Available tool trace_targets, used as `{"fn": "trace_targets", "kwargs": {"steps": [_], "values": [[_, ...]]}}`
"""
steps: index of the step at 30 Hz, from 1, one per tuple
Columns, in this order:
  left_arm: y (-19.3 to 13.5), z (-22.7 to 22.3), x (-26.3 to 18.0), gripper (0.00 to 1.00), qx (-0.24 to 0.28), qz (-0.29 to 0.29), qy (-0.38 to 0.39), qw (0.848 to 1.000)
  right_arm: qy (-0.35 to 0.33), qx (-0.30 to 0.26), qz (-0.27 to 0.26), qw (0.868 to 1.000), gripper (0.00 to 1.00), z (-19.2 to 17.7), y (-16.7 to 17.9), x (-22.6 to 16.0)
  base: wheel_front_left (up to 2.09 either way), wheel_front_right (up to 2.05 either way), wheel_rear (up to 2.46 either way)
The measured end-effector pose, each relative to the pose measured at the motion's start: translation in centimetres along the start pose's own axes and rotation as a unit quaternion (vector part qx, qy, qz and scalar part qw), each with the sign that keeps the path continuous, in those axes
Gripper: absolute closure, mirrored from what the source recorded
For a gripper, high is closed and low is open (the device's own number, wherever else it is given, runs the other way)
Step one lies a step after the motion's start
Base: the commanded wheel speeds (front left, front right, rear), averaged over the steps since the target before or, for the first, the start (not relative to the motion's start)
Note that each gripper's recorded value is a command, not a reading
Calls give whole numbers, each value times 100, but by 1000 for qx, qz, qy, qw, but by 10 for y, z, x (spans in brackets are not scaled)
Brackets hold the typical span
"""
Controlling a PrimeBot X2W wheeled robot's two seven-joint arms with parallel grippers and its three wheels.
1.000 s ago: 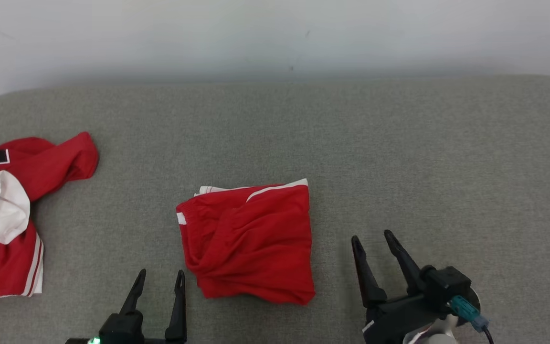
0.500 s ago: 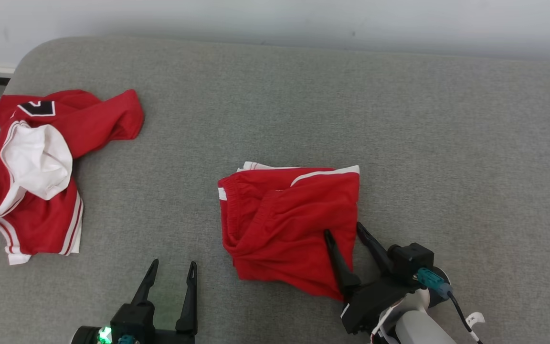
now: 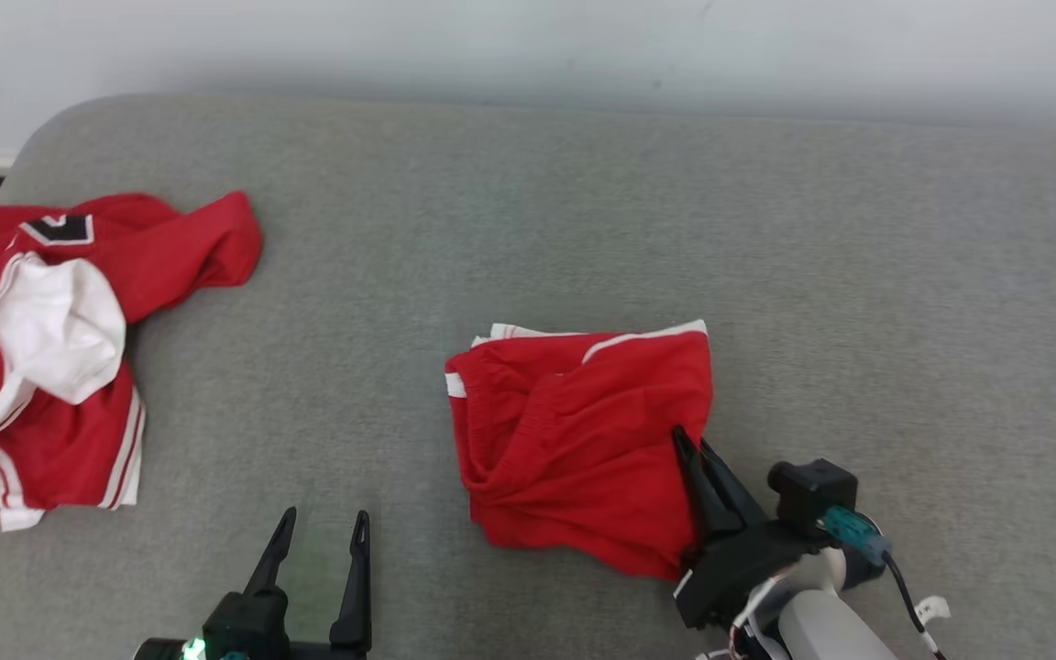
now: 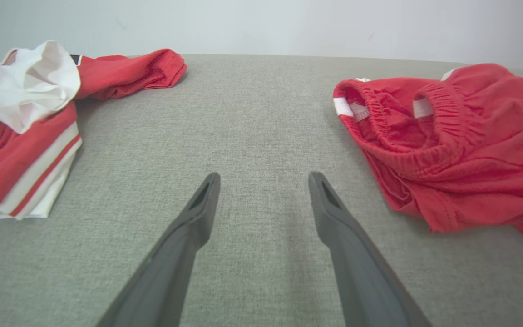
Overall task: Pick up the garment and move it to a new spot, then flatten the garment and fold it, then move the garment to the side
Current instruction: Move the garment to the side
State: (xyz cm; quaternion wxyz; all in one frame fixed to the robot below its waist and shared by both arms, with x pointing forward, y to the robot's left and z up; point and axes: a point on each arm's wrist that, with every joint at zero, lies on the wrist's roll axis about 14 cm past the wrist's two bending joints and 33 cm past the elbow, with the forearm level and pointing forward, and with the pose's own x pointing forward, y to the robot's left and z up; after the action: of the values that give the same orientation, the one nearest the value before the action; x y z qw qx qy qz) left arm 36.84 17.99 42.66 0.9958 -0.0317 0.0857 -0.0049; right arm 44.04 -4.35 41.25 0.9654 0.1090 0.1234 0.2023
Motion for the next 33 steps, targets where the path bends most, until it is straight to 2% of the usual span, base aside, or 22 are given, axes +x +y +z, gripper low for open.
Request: {"fn": "trace_targets", "kwargs": {"steps": [7, 15, 28, 33], "values": [[-33, 7, 11, 0, 3, -57, -12, 998, -15, -3, -61, 998, 100, 8, -36, -35, 0, 0, 0], [-106, 14, 29, 0, 7, -169, -23, 985, -34, 8, -148, 988, 100, 13, -81, -91, 0, 0, 0], [-224, 18, 37, 0, 12, -335, -30, 942, -68, 39, -289, 954, 100, 13, -134, -192, 0, 0, 0], [-257, 19, 34, 0, 8, -379, -32, 925, -76, 41, -323, 942, 100, 14, -146, -216, 0, 0, 0]]}}
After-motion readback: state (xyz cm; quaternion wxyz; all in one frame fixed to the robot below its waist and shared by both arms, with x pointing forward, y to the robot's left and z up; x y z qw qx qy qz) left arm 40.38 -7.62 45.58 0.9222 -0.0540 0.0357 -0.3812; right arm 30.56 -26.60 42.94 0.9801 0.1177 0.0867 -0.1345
